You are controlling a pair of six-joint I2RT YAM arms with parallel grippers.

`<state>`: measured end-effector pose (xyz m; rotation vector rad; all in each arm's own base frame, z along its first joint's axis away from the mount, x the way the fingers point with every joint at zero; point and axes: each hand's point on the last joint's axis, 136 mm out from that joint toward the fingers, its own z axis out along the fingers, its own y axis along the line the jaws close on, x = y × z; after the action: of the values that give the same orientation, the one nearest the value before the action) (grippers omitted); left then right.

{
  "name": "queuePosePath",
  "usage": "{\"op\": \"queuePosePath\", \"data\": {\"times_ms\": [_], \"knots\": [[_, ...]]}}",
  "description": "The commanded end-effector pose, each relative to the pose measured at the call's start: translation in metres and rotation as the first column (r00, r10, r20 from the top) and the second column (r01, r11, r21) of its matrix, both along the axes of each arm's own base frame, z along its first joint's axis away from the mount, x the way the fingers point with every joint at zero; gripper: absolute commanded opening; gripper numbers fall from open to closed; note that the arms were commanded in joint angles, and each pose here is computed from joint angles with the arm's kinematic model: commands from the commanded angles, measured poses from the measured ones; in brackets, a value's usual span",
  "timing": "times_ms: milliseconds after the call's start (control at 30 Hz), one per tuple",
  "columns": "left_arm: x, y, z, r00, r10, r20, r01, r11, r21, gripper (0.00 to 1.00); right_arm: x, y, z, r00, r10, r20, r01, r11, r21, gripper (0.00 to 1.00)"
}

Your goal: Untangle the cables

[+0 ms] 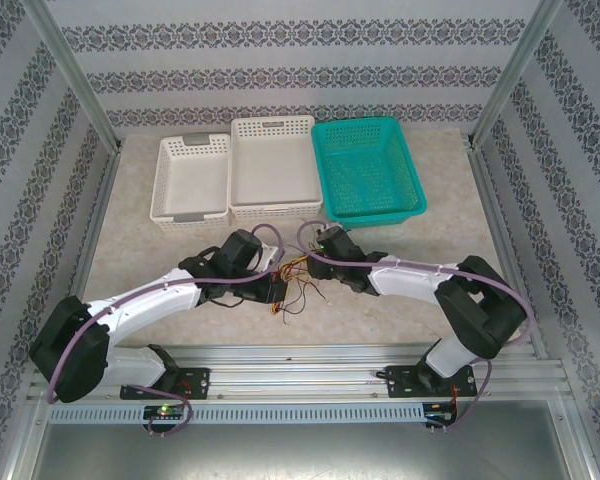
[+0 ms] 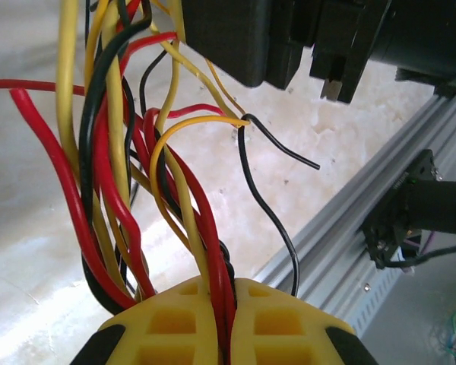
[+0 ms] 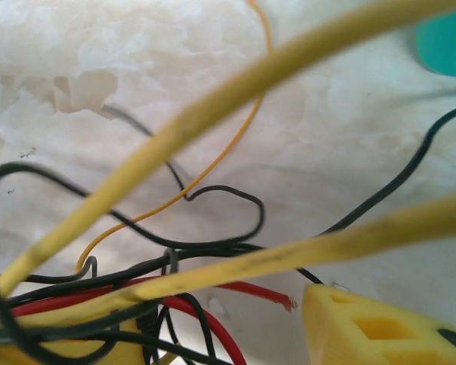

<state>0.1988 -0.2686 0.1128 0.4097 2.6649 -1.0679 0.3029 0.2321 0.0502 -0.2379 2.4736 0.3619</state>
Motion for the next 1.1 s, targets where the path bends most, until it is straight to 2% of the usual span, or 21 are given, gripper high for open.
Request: {"op": "queuePosePath", "data": {"times_ms": [0, 100, 233, 300, 367, 467, 600, 767, 900, 1067], "knots": [[-0.035, -0.009, 0.021, 0.984, -0.152, -0.091, 0.148, 0.988, -0.053, 0.00, 0.014, -0.027, 0.023, 0.993, -0.111, 0.032, 0.109, 0.993, 0.052, 0.00], [-0.035, -0.011, 0.031, 0.982, -0.173, -0.074, 0.169, 0.984, -0.060, 0.00, 0.013, -0.036, 0.038, 0.992, -0.119, 0.032, 0.115, 0.990, 0.087, 0.00], [-0.026, -0.015, 0.024, 0.982, -0.166, -0.088, 0.164, 0.986, -0.024, 0.00, 0.001, -0.022, 0.063, 0.999, -0.009, 0.036, 0.003, 0.985, 0.175, 0.00], [-0.016, -0.019, 0.022, 0.987, -0.144, -0.075, 0.144, 0.989, -0.016, 0.00, -0.009, -0.015, 0.078, 0.998, 0.040, 0.043, -0.049, 0.972, 0.230, 0.24], [-0.007, -0.027, 0.025, 0.990, -0.127, -0.059, 0.125, 0.991, -0.044, 0.00, -0.017, -0.014, 0.090, 0.997, 0.055, 0.056, -0.068, 0.961, 0.268, 0.43], [0.007, -0.040, 0.032, 0.993, -0.110, -0.031, 0.107, 0.991, -0.083, 0.00, -0.032, -0.018, 0.111, 0.995, 0.065, 0.076, -0.086, 0.940, 0.330, 0.57], [0.023, -0.056, 0.042, 0.995, -0.100, 0.003, 0.099, 0.985, -0.142, 0.00, -0.053, -0.021, 0.131, 0.993, 0.081, 0.081, -0.108, 0.899, 0.425, 0.71], [0.034, -0.077, 0.059, 0.993, -0.117, 0.032, 0.121, 0.961, -0.248, 0.00, -0.074, -0.018, 0.134, 0.991, 0.136, 0.016, -0.128, 0.875, 0.467, 0.74], [0.046, -0.079, 0.071, 0.991, -0.108, 0.084, 0.126, 0.959, -0.253, 0.00, -0.081, -0.035, 0.113, 0.994, 0.105, -0.012, -0.095, 0.935, 0.341, 0.74], [0.063, -0.076, 0.087, 0.991, -0.058, 0.118, 0.091, 0.950, -0.297, 0.00, -0.092, -0.037, 0.100, 0.990, 0.138, 0.016, -0.137, 0.958, 0.253, 0.73]]}}
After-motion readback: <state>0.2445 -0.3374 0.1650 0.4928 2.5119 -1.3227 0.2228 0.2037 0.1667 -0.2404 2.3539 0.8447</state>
